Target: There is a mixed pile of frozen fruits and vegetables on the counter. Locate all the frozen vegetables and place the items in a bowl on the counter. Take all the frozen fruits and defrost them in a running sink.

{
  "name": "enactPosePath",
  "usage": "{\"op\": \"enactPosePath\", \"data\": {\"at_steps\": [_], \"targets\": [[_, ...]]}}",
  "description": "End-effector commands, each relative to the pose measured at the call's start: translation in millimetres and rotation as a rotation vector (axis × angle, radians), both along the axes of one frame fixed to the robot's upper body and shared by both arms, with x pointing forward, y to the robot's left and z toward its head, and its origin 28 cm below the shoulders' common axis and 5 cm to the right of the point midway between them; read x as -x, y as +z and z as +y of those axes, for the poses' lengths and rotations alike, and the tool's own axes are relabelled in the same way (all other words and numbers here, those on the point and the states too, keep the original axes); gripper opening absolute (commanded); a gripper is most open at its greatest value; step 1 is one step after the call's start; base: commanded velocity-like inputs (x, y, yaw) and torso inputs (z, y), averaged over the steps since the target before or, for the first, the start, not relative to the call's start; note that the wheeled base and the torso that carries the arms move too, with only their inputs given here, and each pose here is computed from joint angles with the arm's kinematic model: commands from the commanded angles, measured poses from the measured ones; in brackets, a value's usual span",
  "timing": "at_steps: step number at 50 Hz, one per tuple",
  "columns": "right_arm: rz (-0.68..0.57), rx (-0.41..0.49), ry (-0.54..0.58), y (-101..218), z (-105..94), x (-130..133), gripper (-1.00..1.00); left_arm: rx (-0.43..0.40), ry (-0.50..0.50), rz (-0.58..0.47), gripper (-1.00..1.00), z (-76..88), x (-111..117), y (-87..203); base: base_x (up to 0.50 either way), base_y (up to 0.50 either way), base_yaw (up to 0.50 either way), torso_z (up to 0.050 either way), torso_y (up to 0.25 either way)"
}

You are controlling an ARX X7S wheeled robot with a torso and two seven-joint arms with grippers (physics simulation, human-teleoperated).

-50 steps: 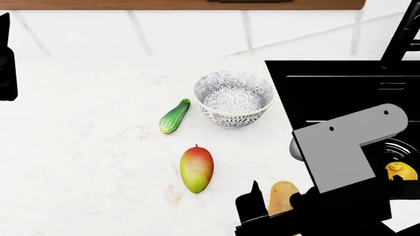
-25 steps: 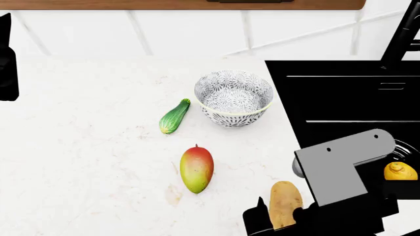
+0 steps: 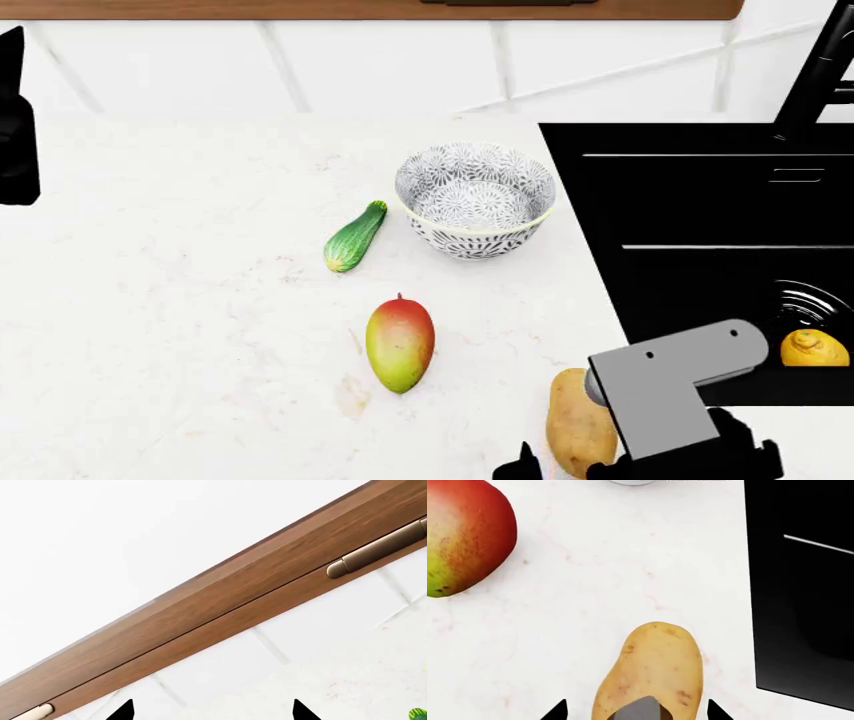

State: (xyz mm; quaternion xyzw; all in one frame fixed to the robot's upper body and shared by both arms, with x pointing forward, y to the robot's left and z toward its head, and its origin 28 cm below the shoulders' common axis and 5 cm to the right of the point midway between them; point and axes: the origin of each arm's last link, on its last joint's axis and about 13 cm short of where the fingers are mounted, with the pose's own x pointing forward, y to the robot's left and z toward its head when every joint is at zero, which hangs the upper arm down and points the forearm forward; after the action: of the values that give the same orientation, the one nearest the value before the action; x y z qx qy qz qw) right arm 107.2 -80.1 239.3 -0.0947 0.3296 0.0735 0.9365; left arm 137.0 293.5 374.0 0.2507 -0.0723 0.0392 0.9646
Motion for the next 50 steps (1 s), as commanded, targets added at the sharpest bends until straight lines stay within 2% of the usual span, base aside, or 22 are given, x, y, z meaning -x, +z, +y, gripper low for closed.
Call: {"op": "enactPosePath", "data": {"at_steps": [1,5,6,19,22,27,42,47,50], "targets": [[0.033,0.011,-0.011,-11.2,-1.0,2.3,1.00,0.000,0.000,-0.001,1.00,-0.1,-0.2,0.1,0.00,0.00,0.00,0.000,0.000],[0.026,0.019,-0.007,-11.5,0.0,1.8,1.00,-0.001,0.000,-0.002,1.00,-0.2,-0.3,0.2,0.00,0.00,0.00,0.000,0.000],[0.022,0.022,-0.009,-11.6,0.0,1.5,-1.00,-0.001,0.000,-0.002,1.00,-0.2,-0.2,0.0,0.00,0.00,0.00,0.000,0.000],[-0.040,0.009,-0.024,0.7,-5.1,-0.7,-1.00,0.002,0.003,-0.002,1.00,0.6,0.5,-1.0,0.00,0.00,0.00,0.000,0.000],[-0.239,-0.021,-0.025,54.0,-13.9,4.2,-1.00,0.007,-0.004,-0.002,1.00,-1.7,-2.2,-0.7,0.00,0.00,0.00,0.000,0.000],[-0.349,-0.039,-0.021,83.1,-11.8,15.5,-1.00,0.010,-0.009,-0.006,1.00,-2.9,-2.4,0.8,0.00,0.00,0.00,0.000,0.000],[-0.486,-0.091,-0.014,119.9,-13.7,28.0,-1.00,0.029,-0.031,-0.001,1.00,-7.6,-5.8,7.1,0.00,0.00,0.00,0.000,0.000],[-0.487,-0.099,0.000,117.6,-13.3,22.6,-1.00,0.048,-0.064,0.019,1.00,-17.5,-15.6,12.1,0.00,0.00,0.00,0.000,0.000],[-0.481,-0.109,0.009,113.2,-12.7,16.4,-1.00,0.088,-0.102,0.036,1.00,-26.2,-23.4,16.8,0.00,0.00,0.00,0.000,0.000]]}}
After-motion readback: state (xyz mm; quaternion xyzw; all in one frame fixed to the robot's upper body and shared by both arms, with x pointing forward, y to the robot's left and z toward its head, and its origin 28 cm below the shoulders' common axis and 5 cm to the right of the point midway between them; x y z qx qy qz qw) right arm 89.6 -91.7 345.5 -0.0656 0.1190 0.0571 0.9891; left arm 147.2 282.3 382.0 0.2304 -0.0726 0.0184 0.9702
